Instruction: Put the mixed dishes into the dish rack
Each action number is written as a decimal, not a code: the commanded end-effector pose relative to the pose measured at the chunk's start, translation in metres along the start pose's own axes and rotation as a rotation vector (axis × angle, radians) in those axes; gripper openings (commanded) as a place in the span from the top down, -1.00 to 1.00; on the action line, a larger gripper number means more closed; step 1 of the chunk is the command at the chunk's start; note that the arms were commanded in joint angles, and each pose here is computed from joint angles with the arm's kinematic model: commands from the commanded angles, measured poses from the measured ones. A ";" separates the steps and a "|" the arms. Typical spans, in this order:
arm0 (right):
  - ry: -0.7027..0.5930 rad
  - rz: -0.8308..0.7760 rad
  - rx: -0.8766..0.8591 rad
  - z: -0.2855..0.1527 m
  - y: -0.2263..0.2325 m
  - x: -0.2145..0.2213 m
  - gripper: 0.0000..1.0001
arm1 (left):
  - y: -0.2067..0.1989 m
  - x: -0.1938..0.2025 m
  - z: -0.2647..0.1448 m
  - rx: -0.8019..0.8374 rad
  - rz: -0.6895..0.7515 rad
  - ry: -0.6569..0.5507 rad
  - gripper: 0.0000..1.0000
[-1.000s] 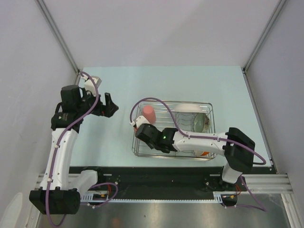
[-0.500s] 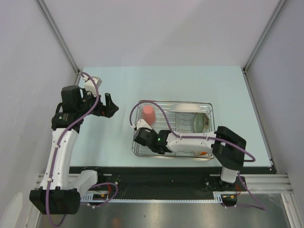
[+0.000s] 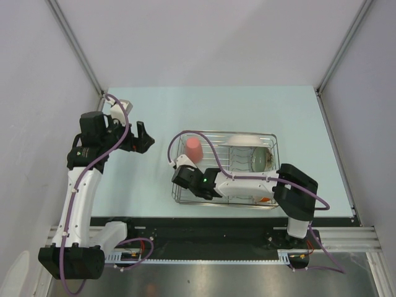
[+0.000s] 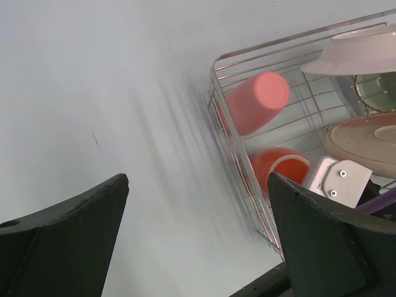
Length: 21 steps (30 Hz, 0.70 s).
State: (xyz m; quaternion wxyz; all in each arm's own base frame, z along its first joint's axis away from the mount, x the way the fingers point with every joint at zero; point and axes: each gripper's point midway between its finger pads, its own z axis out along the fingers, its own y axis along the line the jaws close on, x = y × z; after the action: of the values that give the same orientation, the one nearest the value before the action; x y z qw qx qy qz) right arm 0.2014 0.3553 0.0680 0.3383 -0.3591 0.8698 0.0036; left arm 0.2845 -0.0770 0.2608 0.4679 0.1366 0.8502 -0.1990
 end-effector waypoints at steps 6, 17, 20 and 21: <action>0.068 -0.038 -0.008 0.001 0.013 0.016 -0.27 | 0.004 -0.011 -0.005 -0.022 0.043 -0.047 -0.99; -0.020 0.010 -0.098 -0.044 0.014 -0.010 -0.99 | 0.003 -0.011 -0.005 -0.013 0.039 -0.049 -0.99; -0.093 0.053 -0.163 -0.068 0.015 -0.031 -0.99 | 0.002 -0.009 -0.003 -0.007 0.029 -0.048 -0.99; -0.101 0.063 -0.186 -0.072 0.017 -0.034 -0.99 | 0.002 -0.008 -0.002 -0.005 0.020 -0.044 -0.99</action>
State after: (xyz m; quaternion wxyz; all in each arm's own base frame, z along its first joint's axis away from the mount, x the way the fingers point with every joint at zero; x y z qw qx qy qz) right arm 0.1824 0.3451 0.0717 0.3076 -0.3761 0.8740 0.0029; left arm 0.2850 -0.0762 0.2611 0.4689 0.1359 0.8500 -0.1980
